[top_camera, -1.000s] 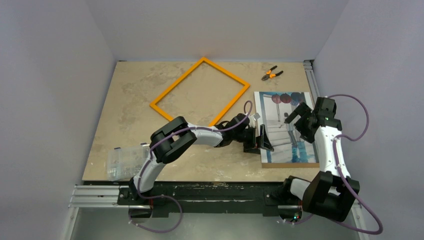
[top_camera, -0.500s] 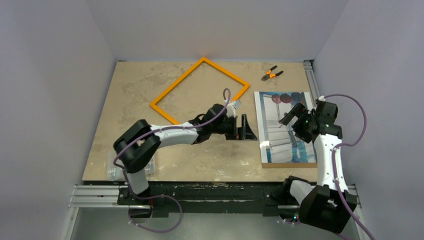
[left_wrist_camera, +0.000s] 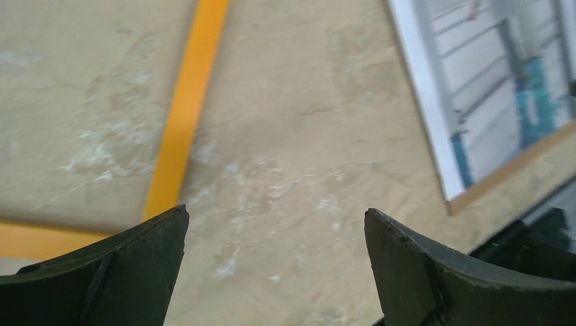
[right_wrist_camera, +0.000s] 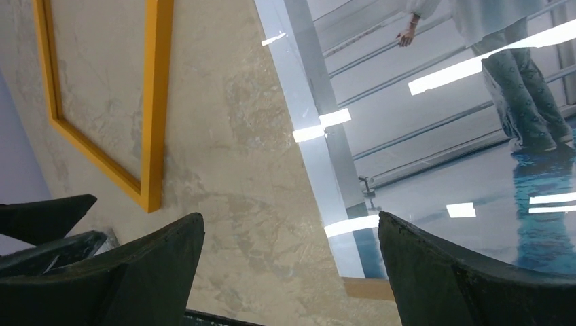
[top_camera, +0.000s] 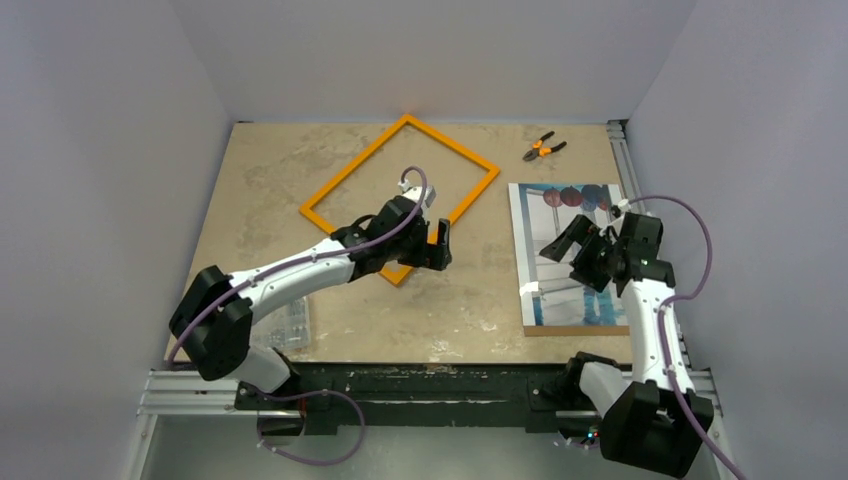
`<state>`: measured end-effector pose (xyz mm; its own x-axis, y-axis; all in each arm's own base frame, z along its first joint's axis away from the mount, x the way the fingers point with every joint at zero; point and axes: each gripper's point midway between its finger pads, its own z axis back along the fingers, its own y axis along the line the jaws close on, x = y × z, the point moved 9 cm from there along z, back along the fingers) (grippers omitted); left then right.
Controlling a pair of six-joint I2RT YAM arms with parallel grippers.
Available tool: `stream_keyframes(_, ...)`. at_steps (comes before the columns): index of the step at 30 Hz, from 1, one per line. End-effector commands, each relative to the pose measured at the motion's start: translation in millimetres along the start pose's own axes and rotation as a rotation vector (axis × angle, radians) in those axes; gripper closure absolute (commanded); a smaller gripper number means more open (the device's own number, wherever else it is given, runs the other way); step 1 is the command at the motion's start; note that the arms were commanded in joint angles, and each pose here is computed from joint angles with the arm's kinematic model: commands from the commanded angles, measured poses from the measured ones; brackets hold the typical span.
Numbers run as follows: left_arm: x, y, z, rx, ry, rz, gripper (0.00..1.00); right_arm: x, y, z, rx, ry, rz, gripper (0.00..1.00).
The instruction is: Put the photo into the frame
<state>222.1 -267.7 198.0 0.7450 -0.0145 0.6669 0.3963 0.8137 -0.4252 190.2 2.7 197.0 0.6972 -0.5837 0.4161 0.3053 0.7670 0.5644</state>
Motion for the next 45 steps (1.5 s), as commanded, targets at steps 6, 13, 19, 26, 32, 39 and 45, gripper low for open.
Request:
stream_keyframes(6, -13.5, 47.8, -21.2, 0.414, 0.151, -0.215, 0.02, -12.4, 20.5, -16.5, -0.035, 0.067, 0.071, 0.02)
stream_keyframes(13, -23.4, 57.0, -45.6, 0.457, 0.228, -0.246, 0.03, -15.5, 24.0, -22.9, -0.069, 0.102, 0.069, 0.05)
stream_keyframes(19, -36.6, 64.7, -60.0, 0.435, 0.261, -0.234, 0.08, -19.8, 25.2, -26.0, -0.075, 0.125, 0.074, 0.06)
stream_keyframes(26, -38.9, 69.5, -70.6, 0.414, 0.274, -0.236, 0.14, -22.9, 24.3, -32.0, -0.079, 0.155, 0.070, 0.06)
stream_keyframes(32, -36.7, 68.6, -79.1, 0.406, 0.298, -0.249, 0.20, -27.9, 31.3, -35.7, -0.065, 0.187, 0.097, 0.06)
stream_keyframes(39, -49.9, 73.5, -70.5, 0.416, 0.333, -0.216, 0.47, -29.4, 34.7, -38.8, -0.058, 0.206, 0.104, 0.06)
stream_keyframes(45, -68.2, 73.7, -52.7, 0.403, 0.349, -0.122, 0.62, -33.7, 37.8, -44.2, -0.056, 0.228, 0.116, 0.06)
